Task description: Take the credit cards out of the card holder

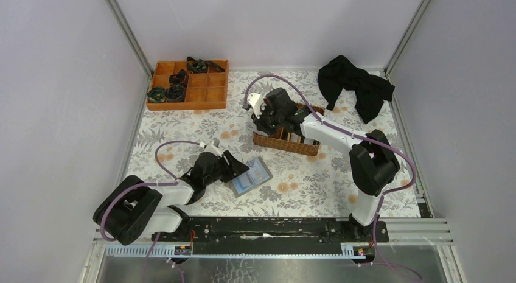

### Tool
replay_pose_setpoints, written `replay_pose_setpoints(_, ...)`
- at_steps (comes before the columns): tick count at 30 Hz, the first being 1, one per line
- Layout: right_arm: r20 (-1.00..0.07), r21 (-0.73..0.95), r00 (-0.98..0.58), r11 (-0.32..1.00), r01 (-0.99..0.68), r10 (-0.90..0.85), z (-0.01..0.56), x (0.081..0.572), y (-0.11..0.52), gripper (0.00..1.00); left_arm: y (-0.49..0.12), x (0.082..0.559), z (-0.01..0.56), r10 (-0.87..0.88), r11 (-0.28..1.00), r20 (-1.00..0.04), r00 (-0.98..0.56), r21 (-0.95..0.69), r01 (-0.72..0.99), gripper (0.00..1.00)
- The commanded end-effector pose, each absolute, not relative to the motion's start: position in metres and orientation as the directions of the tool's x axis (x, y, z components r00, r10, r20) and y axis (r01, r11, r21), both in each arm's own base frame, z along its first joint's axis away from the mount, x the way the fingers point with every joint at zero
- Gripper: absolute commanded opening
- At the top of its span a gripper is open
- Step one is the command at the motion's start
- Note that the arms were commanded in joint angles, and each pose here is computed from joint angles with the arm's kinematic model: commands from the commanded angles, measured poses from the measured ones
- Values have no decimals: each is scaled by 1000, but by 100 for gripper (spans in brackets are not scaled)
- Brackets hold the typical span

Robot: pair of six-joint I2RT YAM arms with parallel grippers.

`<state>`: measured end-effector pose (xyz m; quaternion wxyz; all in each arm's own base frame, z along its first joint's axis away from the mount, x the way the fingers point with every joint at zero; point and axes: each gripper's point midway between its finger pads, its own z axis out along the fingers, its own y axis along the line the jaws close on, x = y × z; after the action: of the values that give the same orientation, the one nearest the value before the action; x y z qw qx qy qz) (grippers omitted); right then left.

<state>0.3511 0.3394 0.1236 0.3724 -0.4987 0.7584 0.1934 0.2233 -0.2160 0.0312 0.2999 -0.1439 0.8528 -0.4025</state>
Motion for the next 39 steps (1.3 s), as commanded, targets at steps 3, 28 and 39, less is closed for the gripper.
replay_pose_setpoints(3, -751, -132, -238, 493, -860, -616, 129, 360, 329, 0, -192, 189, -15, -429, 724, -323, -844, -682, -108, 57)
replay_pose_setpoints(28, -682, -229, -214, 482, -846, -700, 124, 361, 307, 0, -194, 191, -21, -431, 713, -307, -849, -692, -112, 56)
replay_pose_setpoints(39, -653, -213, -219, 453, -866, -725, 101, 366, 322, 0, -190, 187, -26, -437, 708, -295, -849, -696, -123, 56)
